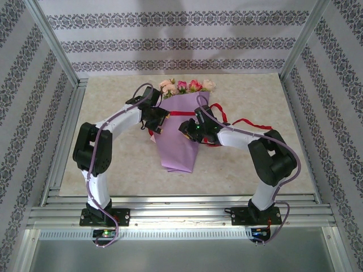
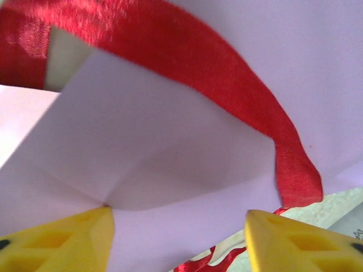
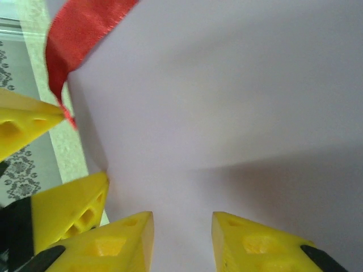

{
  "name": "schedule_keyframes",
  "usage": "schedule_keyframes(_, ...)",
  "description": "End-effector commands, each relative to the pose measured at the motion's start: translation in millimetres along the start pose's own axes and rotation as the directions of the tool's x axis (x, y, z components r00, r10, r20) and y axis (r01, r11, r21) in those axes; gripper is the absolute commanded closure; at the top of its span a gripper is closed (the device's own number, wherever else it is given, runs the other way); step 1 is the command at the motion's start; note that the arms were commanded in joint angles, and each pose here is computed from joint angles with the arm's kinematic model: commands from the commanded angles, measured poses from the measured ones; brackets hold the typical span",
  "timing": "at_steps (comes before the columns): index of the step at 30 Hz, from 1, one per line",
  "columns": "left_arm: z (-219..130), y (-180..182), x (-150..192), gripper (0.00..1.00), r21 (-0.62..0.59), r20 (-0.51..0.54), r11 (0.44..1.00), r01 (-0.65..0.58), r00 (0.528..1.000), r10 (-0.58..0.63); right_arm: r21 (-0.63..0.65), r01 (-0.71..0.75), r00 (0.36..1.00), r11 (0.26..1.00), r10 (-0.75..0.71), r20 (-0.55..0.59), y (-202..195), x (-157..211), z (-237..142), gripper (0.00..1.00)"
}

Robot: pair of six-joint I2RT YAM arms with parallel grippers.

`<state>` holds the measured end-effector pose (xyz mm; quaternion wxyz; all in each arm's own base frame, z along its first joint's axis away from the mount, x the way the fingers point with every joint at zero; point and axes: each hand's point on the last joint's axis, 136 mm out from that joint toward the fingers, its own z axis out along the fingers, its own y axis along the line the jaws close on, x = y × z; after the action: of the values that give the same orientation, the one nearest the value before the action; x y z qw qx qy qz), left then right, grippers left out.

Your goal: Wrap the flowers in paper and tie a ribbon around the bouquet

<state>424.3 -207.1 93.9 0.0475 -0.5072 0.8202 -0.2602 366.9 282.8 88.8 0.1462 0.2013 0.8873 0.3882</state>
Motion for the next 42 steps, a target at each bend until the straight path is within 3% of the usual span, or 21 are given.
schedule_keyframes(1, 1.2, -11.6, -12.2, 0.46, 0.041, 0.039, 0.999, 0.033, 0.999, -0.034, 0.021, -0.040, 0.997, 0.999, 0.038, 0.063, -10.5, -17.3, -26.1, 0.70)
schedule_keyframes(5, 12.1, 8.9, -14.3, 0.53, -0.020, 0.041, 1.000, 0.019, 0.999, -0.018, 0.163, -0.128, 0.980, 0.978, 0.099, 0.174, -55.6, -48.4, -78.3, 0.70)
schedule_keyframes(8, 15.5, 21.7, -17.5, 0.55, -0.030, 0.054, 0.999, 0.028, 0.998, -0.026, 0.324, -0.210, 0.960, 0.923, 0.132, 0.245, -104.2, -71.6, -124.0, 0.64)
schedule_keyframes(13, 19.7, 28.4, -19.5, 0.56, -0.033, 0.050, 0.999, 0.014, 0.999, -0.012, 0.415, -0.276, 0.947, 0.867, 0.172, 0.271, -159.0, -115.0, -155.4, 0.56)
schedule_keyframes(23, 16.3, 23.5, -17.7, 0.58, -0.001, 0.041, 1.000, 0.007, 0.999, -0.007, 0.440, -0.414, 0.899, 0.797, 0.282, 0.334, -197.3, -206.4, -144.9, 0.53)
schedule_keyframes(32, -3.8, 5.3, -11.9, 0.52, 0.070, 0.028, 0.997, 0.027, 0.999, -0.029, 0.499, -0.514, 0.857, 0.698, 0.397, 0.328, -224.3, -203.0, -99.7, 0.55)
schedule_keyframes(36, -25.7, 2.1, -5.2, 0.45, 0.081, 0.018, 0.995, 0.054, 0.998, -0.055, 0.503, -0.522, 0.852, 0.689, 0.398, 0.339, -232.2, -207.9, -92.7, 0.66)
schedule_keyframes(39, -37.5, 4.1, -2.5, 0.39, 0.079, 0.017, 0.994, 0.080, 0.997, -0.081, 0.512, -0.504, 0.863, 0.695, 0.384, 0.328, -231.1, -212.7, -90.2, 0.89)
schedule_keyframes(42, -39.4, 1.3, -5.4, 0.36, 0.098, 0.014, 0.988, 0.122, 0.992, -0.124, 0.511, -0.482, 0.874, 0.712, 0.352, 0.335, -225.0, -217.7, -95.1, 1.00)
